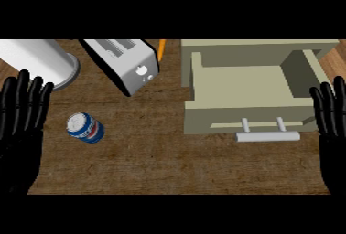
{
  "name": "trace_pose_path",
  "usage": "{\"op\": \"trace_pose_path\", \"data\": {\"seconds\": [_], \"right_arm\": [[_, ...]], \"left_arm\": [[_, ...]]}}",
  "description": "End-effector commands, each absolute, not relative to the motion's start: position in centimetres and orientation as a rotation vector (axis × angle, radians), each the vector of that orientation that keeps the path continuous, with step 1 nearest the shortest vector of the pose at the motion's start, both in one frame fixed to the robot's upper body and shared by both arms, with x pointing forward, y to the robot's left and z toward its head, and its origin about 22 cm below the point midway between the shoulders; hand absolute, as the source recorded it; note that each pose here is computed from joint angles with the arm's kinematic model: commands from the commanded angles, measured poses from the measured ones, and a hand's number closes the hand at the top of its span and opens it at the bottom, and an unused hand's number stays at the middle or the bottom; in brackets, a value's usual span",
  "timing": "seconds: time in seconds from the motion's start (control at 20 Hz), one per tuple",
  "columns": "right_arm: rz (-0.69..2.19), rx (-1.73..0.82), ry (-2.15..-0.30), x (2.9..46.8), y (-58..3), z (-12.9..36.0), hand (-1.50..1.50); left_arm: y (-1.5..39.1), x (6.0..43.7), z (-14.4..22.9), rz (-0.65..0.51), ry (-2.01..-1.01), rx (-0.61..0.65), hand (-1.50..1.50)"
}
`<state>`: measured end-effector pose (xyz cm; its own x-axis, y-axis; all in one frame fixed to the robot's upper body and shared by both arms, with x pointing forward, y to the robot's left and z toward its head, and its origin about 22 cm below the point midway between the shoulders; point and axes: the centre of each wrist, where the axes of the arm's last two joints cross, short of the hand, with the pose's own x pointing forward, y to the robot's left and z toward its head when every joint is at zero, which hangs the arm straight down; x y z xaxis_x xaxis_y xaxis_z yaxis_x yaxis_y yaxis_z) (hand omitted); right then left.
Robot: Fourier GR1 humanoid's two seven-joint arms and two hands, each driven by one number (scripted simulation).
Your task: Pick up the can, place it into the drawer and close the drawer
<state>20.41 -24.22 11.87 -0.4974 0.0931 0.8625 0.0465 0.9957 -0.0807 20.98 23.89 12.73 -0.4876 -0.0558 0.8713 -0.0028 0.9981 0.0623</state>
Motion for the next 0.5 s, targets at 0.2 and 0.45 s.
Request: {"op": "trace_pose_path", "data": {"seconds": [0.2, 0.45], "right_arm": [[0.118, 0.005, -2.066, 21.4, -22.9, 11.6, -1.50], [-0.097, -0.196, -1.792, 19.5, -26.2, 9.7, -1.50]], "left_arm": [[29.5, 22.9, 12.5, -0.232, -2.104, -0.232, -1.50], [34.4, 22.9, 11.5, -0.251, -1.716, -0.063, -1.50]]}}
